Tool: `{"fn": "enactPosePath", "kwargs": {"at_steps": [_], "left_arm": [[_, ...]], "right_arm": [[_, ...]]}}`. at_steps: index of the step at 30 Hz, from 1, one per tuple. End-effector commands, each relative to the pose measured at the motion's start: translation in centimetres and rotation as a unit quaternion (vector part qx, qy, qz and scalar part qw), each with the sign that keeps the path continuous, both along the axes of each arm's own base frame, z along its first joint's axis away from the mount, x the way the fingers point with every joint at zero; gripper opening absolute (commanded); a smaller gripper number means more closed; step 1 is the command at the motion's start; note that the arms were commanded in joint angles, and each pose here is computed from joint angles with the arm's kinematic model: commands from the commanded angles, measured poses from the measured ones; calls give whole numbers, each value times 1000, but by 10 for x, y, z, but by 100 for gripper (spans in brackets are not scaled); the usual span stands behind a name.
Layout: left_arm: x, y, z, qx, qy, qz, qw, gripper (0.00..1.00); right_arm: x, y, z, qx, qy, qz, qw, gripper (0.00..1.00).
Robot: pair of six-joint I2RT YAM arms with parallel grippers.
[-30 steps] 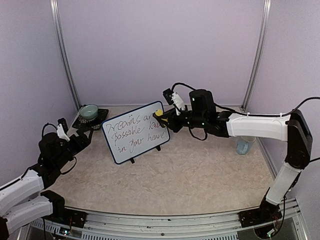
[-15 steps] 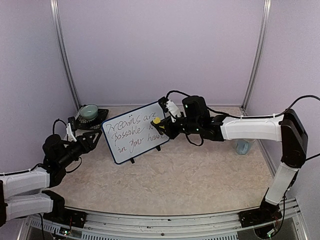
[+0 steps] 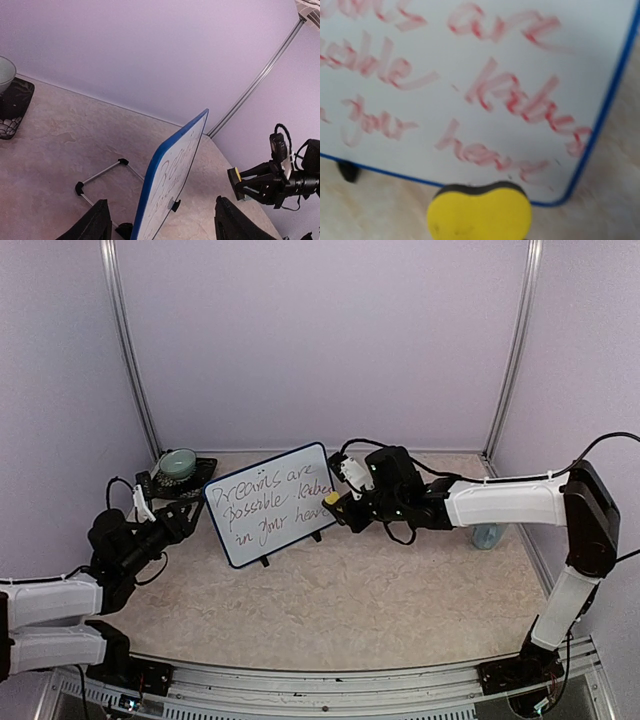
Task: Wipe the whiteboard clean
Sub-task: Place the whiteboard eraser at the center of the board.
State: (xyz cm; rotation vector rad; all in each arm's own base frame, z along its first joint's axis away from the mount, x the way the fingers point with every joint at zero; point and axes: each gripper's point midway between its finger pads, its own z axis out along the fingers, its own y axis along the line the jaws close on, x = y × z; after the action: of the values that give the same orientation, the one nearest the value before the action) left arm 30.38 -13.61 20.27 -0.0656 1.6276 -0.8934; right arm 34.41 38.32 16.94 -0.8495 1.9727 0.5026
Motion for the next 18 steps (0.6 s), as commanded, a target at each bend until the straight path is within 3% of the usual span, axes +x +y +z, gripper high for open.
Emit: {"fn": "enactPosePath", "kwargs": {"at_steps": [1, 11, 15, 18], "left_arm": [[0, 14, 1, 3, 7, 70, 998, 70], [-29, 21, -46, -1, 135, 213, 968, 73], [-45, 2, -67, -17, 184, 212, 960, 72], [-54, -21, -75, 13, 199, 210, 957, 72]], "right_arm": [[3, -22, -34, -49, 26, -51, 997, 11], [11, -47, -59, -75, 64, -100, 990, 12], [13, -56, -63, -75, 77, -112, 988, 13], [14, -62, -65, -72, 86, -117, 987, 14]]}}
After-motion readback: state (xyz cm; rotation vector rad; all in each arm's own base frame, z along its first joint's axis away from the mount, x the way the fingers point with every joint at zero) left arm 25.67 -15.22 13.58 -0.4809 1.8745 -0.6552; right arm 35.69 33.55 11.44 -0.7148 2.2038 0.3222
